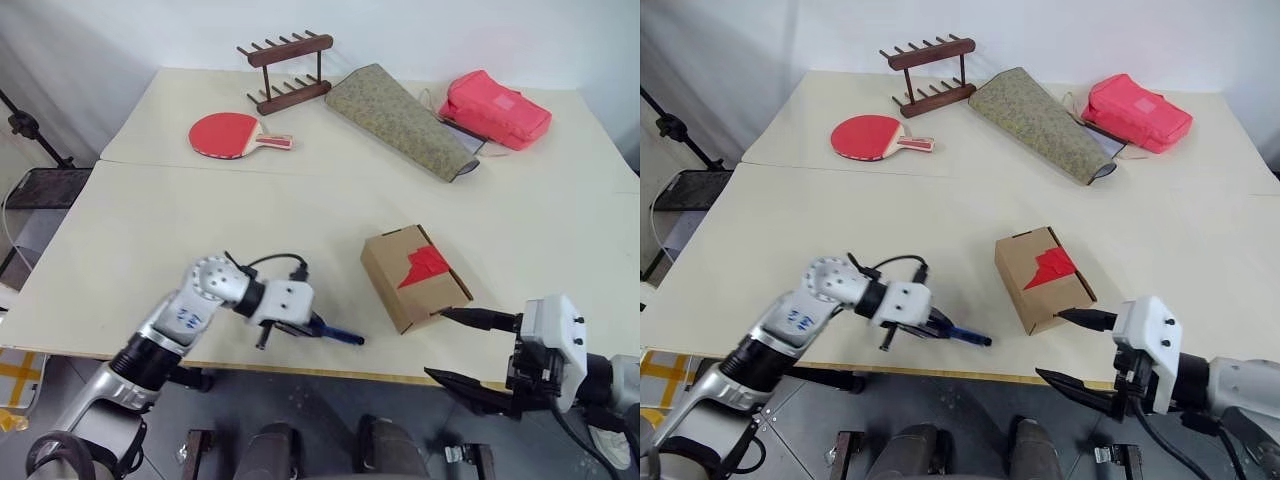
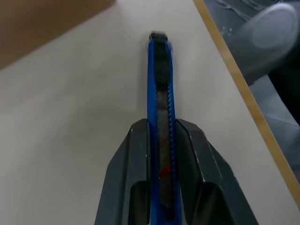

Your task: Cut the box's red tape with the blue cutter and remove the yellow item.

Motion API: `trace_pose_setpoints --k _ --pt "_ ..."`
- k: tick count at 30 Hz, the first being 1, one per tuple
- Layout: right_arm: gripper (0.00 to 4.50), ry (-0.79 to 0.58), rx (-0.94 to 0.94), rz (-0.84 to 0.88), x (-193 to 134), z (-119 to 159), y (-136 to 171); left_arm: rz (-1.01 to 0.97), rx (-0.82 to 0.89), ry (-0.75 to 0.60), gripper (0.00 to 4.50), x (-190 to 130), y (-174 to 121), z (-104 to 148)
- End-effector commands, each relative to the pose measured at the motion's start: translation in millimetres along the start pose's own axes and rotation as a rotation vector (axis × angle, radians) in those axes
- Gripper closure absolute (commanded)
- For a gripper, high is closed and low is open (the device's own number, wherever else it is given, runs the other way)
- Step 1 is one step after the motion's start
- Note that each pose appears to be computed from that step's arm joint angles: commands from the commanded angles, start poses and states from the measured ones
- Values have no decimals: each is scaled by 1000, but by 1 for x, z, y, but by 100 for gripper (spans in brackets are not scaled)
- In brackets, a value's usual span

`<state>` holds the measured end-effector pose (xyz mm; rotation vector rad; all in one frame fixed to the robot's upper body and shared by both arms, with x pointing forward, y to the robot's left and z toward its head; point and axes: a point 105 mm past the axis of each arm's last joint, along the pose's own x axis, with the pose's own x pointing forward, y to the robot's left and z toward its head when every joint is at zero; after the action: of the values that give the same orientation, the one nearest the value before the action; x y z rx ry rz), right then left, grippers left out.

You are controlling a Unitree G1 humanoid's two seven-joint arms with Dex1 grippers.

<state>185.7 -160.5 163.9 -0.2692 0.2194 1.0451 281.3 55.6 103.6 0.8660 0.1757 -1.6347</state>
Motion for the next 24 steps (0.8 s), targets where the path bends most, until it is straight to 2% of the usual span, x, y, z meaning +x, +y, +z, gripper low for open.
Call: trace_pose_setpoints --k 1,3,4,5,6,11,15,24 --pt "37 6 -16 34 16 -3 13 14 12 25 407 12 -6 2" --pt "88 42 -16 36 26 -15 12 56 -4 25 407 27 -1 11" --pt "88 57 -27 29 33 -20 10 53 -12 15 407 32 -2 14" --pt "119 66 -37 23 37 -23 9 48 -17 10 407 35 -4 17" --pt "127 74 -40 23 42 -26 7 36 -30 11 407 36 -6 17" --pt "291 104 -66 2 64 -32 -1 3 -83 33 407 35 -14 16" --pt "442 133 -73 -16 76 -39 -9 -21 -125 64 407 33 -17 14" --pt "447 156 -99 -21 68 -45 -14 -15 -177 109 407 31 -19 4"
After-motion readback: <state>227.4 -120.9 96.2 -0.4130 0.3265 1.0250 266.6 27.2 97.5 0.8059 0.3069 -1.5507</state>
